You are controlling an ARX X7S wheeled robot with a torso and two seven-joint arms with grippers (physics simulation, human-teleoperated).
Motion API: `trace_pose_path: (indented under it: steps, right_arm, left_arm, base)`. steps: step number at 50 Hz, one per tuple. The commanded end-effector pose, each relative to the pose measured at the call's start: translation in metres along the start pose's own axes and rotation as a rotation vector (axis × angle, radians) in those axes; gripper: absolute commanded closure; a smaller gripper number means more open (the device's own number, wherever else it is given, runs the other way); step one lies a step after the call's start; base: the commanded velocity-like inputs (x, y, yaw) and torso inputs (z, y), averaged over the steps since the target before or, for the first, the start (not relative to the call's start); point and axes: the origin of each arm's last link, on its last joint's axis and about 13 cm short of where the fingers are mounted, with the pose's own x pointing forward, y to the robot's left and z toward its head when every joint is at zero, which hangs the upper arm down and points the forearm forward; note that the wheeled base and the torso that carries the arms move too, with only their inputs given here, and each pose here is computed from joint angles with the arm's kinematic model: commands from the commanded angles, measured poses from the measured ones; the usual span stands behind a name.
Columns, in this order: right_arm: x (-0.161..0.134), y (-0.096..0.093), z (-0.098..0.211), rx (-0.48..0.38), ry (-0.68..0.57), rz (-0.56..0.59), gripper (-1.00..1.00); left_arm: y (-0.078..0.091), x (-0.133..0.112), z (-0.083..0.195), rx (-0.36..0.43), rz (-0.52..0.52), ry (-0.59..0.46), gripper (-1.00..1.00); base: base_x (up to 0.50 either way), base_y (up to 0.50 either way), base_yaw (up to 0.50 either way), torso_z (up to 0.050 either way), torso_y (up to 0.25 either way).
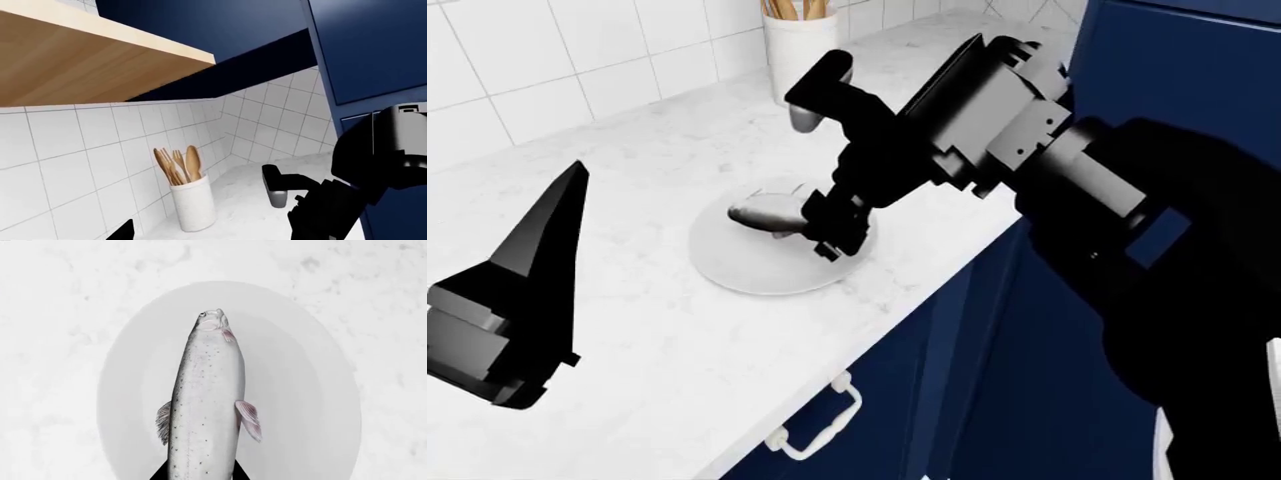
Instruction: Pick the fish from the top rack in the oven and place it on the plate on the counter.
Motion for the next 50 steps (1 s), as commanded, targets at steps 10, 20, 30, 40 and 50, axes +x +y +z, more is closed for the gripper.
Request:
trace_pose_path:
  steps: [10,20,30,40,50]
  right_arm:
    - [0.007,0.003,0.001,-0.032,-0.028,-0.019,1.0]
    - [0.008,0.002,0.002,-0.056,-0.041,-0.059,-1.0]
    - [0.008,0.001,0.001,-0.058,-0.036,-0.05,-1.0]
    - [0.003,-0.003,0.003,-0.047,-0.08,-0.07,-1.0]
    - [-0.012,-0.007,0.015,-0.048,-0.233,-0.08,-1.0]
  left_arm:
    - [-0.003,-0.001,-0.005,-0.033,-0.006,0.02,-1.0]
    - [-0.003,-0.001,-0.005,-0.034,-0.009,0.019,-1.0]
    - [-0.004,-0.001,-0.006,-0.033,-0.011,0.019,-1.0]
    - [-0.004,0.0,-0.006,-0.033,-0.01,0.018,-1.0]
    - [-0.005,0.001,-0.001,-0.029,-0.013,0.014,-1.0]
  base:
    - [0.0,0.0,0.0,-0.003,0.0]
    - [0.0,0.0,0.0,-0.002,0.0]
    - [0.0,0.0,0.0,-0.003,0.0]
    - [0.0,0.0,0.0,-0.003,0.0]
    - [0.0,0.0,0.0,-0.002,0.0]
